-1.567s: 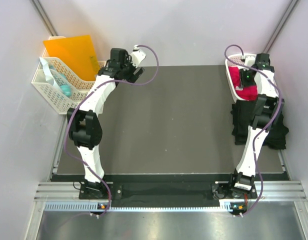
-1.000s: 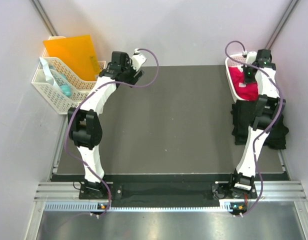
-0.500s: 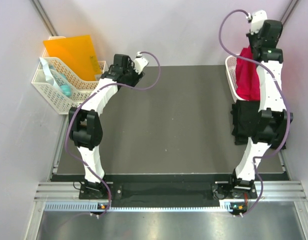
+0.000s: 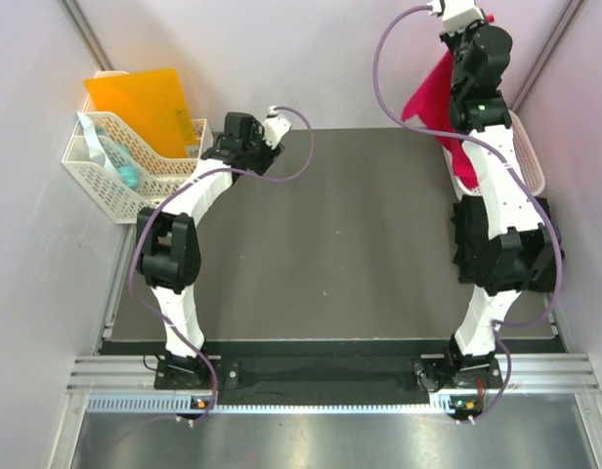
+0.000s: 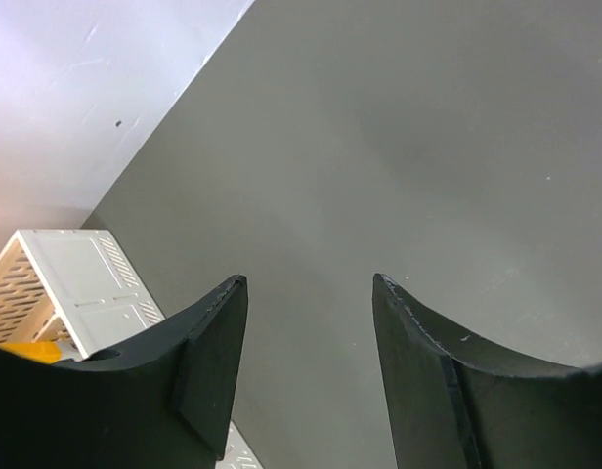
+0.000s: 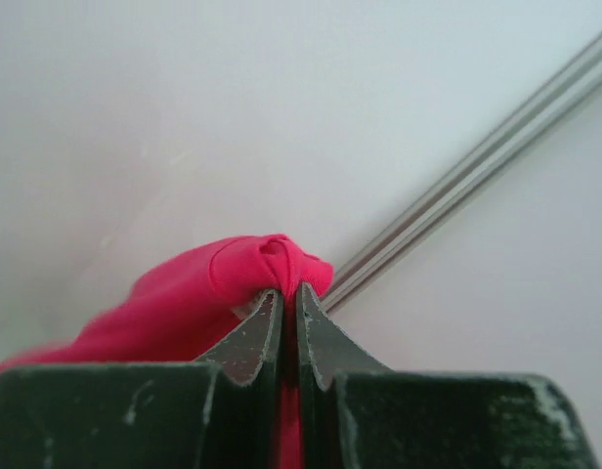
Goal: Fold and stack the t-shirts
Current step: Move the tshirt to the center of the board
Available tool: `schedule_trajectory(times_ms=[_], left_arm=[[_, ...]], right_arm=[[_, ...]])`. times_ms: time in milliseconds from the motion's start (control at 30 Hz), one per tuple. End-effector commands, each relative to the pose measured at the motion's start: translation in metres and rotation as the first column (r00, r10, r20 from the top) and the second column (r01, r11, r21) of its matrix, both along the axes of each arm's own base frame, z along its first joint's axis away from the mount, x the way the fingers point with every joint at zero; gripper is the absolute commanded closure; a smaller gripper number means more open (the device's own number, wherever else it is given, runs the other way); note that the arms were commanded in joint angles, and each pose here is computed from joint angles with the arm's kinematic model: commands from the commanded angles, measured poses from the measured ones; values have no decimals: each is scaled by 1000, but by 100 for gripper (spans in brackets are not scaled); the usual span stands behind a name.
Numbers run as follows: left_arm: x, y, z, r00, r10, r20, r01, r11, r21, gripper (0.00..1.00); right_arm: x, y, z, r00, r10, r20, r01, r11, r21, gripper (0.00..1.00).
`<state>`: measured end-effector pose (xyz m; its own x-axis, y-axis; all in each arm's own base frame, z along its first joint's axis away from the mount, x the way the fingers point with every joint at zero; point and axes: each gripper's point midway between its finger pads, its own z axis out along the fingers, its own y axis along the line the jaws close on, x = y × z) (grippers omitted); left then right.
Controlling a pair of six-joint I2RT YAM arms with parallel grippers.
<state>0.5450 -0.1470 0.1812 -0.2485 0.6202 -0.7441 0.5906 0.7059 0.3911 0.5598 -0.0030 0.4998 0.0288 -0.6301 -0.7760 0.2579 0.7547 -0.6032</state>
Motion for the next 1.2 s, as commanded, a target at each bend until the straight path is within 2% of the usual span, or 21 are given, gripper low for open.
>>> schedule_trajectory(times_ms=[0,133,267,367,500,600,733,800,833,1000,1100,1167], left_arm=[[6,1,48,988,40,147,-33,998,-51,41],[9,6,47,983,82,162,-73,996,-60,42],[13,9,49,978,116,172,-104,992,-77,42],[14,10,53,973,135,190,-120,989,-92,44],[16,8,57,968,142,206,-122,987,-106,44],[16,4,59,968,132,212,-109,987,-115,44],[15,-1,59,969,123,212,-99,988,-122,45],[14,0,59,968,129,214,-102,986,-131,45],[13,-1,60,967,132,216,-104,986,-134,45],[7,3,58,964,145,221,-116,984,-137,46],[5,6,64,956,158,249,-125,982,-144,46],[4,14,64,948,192,255,-162,978,-135,46]], right_arm=[[-74,-8,136,910,-89,405,81,996,36,100],[-105,13,182,836,-43,547,39,999,19,100],[-126,33,206,785,19,619,-6,1000,-23,100],[-133,54,206,762,113,637,-77,994,-83,100],[-127,88,189,773,225,594,-173,974,-145,100],[-122,122,176,771,350,532,-301,936,-181,100],[-123,178,155,735,511,445,-455,859,-236,100],[-124,198,144,725,547,418,-496,836,-234,100],[-126,211,142,701,584,409,-527,811,-253,100],[-143,235,163,645,613,456,-536,788,-301,100],[-138,230,171,656,569,496,-482,822,-304,100],[-123,217,164,720,480,501,-379,877,-295,100]])
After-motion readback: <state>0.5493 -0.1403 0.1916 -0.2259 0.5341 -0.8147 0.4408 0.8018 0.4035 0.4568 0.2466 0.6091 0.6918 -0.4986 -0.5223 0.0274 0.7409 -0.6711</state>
